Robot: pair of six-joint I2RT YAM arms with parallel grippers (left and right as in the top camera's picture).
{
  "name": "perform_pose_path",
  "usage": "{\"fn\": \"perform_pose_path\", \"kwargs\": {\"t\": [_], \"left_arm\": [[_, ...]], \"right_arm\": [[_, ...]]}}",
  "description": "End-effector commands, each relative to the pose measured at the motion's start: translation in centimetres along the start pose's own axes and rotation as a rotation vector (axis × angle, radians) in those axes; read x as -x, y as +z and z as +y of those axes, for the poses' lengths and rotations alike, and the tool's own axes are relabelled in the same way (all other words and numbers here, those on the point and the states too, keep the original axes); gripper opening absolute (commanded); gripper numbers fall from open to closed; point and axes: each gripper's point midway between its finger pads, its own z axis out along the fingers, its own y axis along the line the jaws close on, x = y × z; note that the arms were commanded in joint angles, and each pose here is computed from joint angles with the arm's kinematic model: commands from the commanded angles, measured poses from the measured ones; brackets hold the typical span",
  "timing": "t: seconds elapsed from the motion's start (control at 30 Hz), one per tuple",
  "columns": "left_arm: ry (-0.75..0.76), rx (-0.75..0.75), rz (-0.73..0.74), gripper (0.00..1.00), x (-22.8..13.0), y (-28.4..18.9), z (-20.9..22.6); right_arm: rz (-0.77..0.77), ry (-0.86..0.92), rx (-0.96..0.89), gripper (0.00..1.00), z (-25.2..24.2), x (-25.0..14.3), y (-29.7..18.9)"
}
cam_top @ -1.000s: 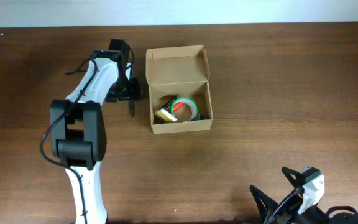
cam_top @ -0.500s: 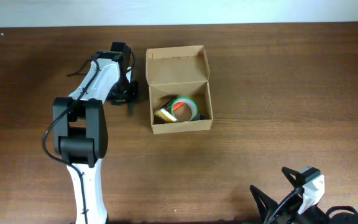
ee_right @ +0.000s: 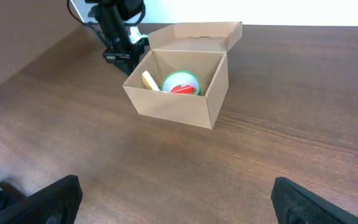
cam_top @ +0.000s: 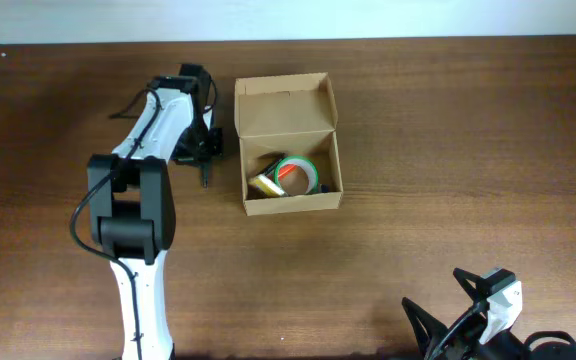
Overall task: Pack container
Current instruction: 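Grasp the black pen with the left gripper, then carry the black pen into the cardboard box and drop it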
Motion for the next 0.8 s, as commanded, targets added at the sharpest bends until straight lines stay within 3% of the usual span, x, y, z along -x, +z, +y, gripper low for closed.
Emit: {"fn": "perform_pose_path", "kwargs": {"t": [0.0, 0.17, 0.33, 0.6, 0.77], "left_arm": [[0.001, -0.004, -0.056, 0.02, 1.8, -2.5, -0.1], [0.077, -0.008, -0.097, 0.02, 2.6, -7.1, -0.8], [0.383, 0.003, -0.097, 0.02, 1.0, -10.9, -4.5], [0.716, 0.012, -0.160, 0.02, -0.5, -12.7, -11.4], [0.804, 0.114, -0.175, 0.02, -1.0, -12.9, -12.9]], "right_arm": [[-0.004, 0.006, 0.009, 0.99, 0.1, 0.0, 0.0], [-0.004, 0.006, 0.009, 0.99, 0.1, 0.0, 0.0], [-0.004, 0.006, 0.009, 0.99, 0.1, 0.0, 0.0], [-0.004, 0.006, 0.009, 0.99, 0.1, 0.0, 0.0], [-0.004, 0.006, 0.009, 0.99, 0.1, 0.0, 0.0]]}}
